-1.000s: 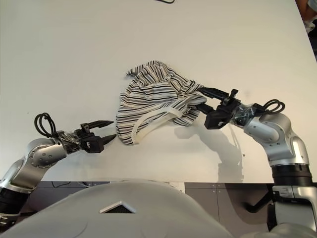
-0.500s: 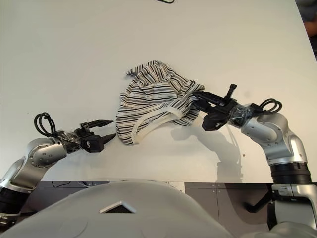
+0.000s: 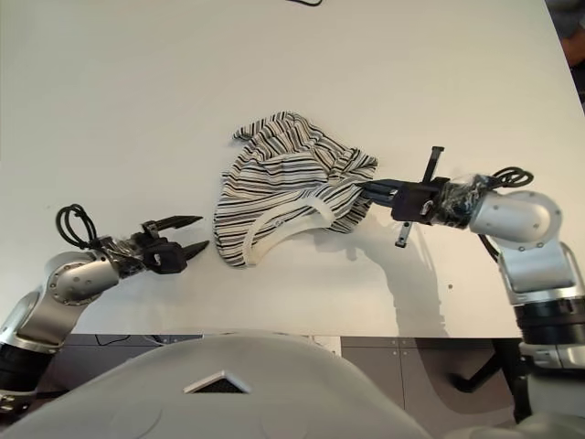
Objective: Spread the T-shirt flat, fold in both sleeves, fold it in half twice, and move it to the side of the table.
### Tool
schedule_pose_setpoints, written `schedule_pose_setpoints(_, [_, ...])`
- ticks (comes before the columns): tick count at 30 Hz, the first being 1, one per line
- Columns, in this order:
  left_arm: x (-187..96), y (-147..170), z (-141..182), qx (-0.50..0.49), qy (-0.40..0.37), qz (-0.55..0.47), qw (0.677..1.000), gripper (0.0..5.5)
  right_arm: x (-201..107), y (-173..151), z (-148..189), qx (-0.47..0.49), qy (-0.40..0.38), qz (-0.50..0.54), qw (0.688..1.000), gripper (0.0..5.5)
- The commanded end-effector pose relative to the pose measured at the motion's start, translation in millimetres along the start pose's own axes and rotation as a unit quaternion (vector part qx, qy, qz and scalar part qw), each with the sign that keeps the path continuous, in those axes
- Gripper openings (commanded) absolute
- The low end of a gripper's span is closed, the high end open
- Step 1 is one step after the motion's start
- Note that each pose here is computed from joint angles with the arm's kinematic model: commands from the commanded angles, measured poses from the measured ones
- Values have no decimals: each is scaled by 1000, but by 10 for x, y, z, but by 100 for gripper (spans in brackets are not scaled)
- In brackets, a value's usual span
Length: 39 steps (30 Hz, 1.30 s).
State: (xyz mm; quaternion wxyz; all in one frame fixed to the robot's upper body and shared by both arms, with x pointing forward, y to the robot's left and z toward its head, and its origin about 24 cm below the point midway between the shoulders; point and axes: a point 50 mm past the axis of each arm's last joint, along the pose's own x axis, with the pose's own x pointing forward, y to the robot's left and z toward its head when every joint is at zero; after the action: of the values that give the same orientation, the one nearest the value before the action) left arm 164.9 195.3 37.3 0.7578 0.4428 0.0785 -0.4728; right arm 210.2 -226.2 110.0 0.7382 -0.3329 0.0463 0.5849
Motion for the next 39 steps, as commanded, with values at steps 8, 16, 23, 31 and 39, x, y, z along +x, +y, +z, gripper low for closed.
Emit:
schedule_pose_setpoints(8, [37,274,-114,-3,17,93,996,250,-142,-862,245,269,-48,-100,957,14])
schedule_pose_setpoints(16, [244,194,503,9,-82,10,997,250,166,-354,-322,202,137,-13,970,14])
schedule_pose_setpoints(23, [314,-187,525,107,-90,-114,984,250,199,-375,-388,199,136,-18,970,14])
schedule_pose_setpoints(31, [547,-302,365,119,-70,-125,983,250,287,-319,-331,200,115,-22,973,14])
schedule_pose_setpoints(39, [630,-345,300,118,-52,-179,975,111,368,-302,-261,203,90,-30,975,10])
